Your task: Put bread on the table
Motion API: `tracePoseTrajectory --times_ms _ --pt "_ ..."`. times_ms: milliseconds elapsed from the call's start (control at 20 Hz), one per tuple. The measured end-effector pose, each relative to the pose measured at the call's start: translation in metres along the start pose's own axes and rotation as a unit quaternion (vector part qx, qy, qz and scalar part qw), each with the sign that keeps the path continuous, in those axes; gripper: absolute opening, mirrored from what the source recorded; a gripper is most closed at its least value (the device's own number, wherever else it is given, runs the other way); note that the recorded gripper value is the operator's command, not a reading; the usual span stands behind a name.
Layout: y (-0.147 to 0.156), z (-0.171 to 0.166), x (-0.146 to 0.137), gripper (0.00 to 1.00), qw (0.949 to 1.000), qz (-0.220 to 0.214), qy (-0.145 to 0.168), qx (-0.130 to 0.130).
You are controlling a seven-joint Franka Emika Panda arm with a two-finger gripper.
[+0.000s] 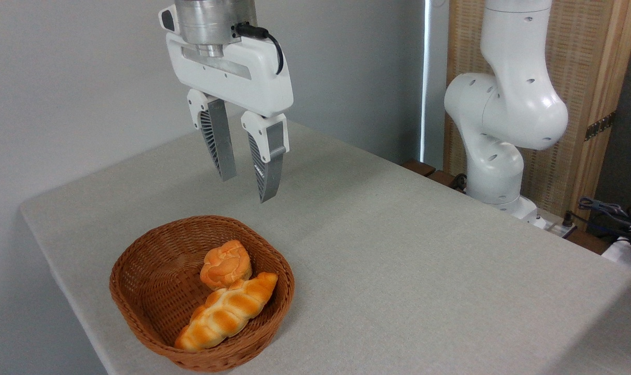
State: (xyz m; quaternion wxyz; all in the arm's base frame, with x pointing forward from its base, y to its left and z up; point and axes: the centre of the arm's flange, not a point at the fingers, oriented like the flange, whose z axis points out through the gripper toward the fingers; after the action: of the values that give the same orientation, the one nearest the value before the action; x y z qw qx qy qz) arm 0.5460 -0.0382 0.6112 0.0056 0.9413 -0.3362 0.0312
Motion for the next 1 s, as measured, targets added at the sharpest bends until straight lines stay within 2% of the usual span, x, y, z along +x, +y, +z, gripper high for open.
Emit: tracePoseTrajectory --times_ms 300,1000 --pt "-0.0024 0.0033 -0.0003 1.00 0.9999 0.015 -0.002 -0.002" --pt "-0.0024 0.0034 -0.0003 1.00 0.9999 0.015 -0.003 -0.002"
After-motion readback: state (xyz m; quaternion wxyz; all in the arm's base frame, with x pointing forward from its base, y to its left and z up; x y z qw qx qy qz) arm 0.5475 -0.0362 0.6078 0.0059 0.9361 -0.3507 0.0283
